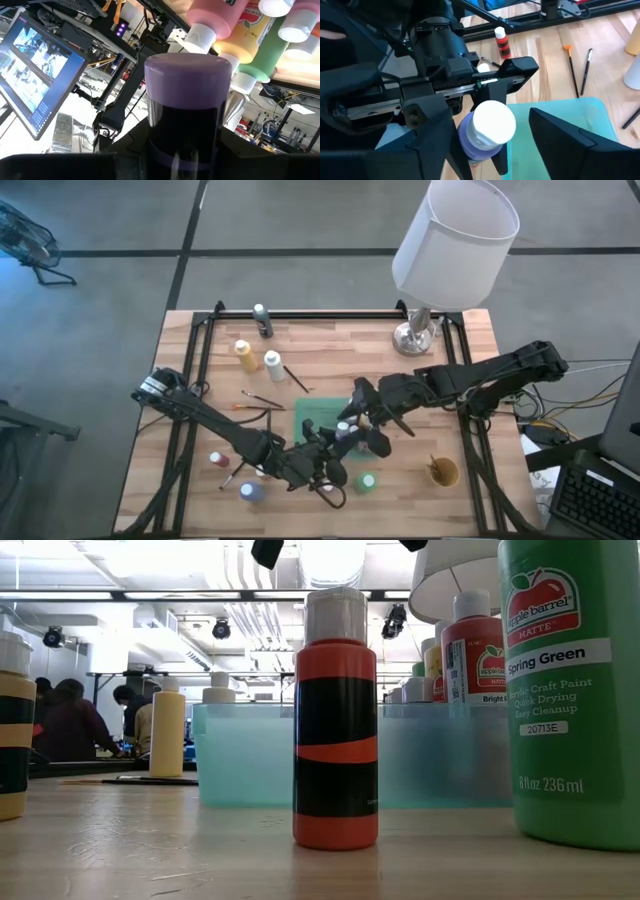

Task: Pick & Place Paint Supplies
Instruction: Put the purple paint bottle into the green bin

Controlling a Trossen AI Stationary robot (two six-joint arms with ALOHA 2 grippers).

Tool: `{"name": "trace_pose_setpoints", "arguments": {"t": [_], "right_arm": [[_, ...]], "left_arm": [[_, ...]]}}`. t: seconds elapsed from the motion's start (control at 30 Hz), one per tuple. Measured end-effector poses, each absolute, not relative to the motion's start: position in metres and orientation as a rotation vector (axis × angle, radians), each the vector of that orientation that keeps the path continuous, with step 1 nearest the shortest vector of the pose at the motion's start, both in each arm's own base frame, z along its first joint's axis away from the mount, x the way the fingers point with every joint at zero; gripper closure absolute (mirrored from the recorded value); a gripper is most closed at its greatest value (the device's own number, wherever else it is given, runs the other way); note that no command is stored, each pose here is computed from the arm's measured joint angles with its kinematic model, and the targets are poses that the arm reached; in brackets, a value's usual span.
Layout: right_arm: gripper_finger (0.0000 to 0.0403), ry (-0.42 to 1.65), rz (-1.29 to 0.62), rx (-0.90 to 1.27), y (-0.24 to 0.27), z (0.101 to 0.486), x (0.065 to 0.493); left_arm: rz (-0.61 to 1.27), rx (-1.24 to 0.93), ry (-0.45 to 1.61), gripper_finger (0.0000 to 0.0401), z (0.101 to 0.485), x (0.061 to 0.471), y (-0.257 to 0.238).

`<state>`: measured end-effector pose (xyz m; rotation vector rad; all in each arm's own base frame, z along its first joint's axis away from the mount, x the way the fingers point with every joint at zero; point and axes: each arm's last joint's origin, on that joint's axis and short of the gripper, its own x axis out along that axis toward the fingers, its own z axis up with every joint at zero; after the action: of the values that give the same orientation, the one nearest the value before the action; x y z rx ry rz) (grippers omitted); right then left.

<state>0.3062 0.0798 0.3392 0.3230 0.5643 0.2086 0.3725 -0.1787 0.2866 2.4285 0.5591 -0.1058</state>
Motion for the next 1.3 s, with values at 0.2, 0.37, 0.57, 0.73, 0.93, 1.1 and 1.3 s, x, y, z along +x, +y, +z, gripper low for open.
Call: {"name": "trace_pose_setpoints", "arguments": {"t": [0.2, 0.37, 0.57, 0.73, 0.93, 1.1, 1.3], "right_arm": [[0.0210, 0.569, 0.200, 0.321, 0.0795, 0.3378, 0.3062], [0.0273, 0.570, 0.200, 0.321, 0.0795, 0.3376, 0.3062], [0.0292, 0.568, 0.205, 0.313, 0.0796, 0.3377, 0.3062], [0.0292, 0.570, 0.205, 0.310, 0.0796, 0.3375, 0.3061], [0.0292, 0.574, 0.204, 0.306, 0.0795, 0.3370, 0.3059], [0.0292, 0.576, 0.200, 0.289, 0.0794, 0.3367, 0.3055], [0.0292, 0.592, 0.172, 0.262, 0.0784, 0.3427, 0.3028]], "left_arm": [[-0.105, 2.429, 0.560, 0.0275, 0.2866, 0.3725, -0.1785], [-0.106, 2.438, 0.570, 0.0275, 0.2864, 0.3725, -0.1781], [-0.110, 2.450, 0.578, 0.0275, 0.2860, 0.3723, -0.1780], [-0.107, 2.443, 0.575, 0.0271, 0.2861, 0.3724, -0.1779], [-0.095, 2.332, 0.531, 0.0244, 0.2859, 0.3728, -0.1786], [-0.050, 2.172, 0.513, 0.0200, 0.2861, 0.3729, -0.1788], [0.043, 1.949, 0.523, 0.0139, 0.2873, 0.3725, -0.1777]]}}
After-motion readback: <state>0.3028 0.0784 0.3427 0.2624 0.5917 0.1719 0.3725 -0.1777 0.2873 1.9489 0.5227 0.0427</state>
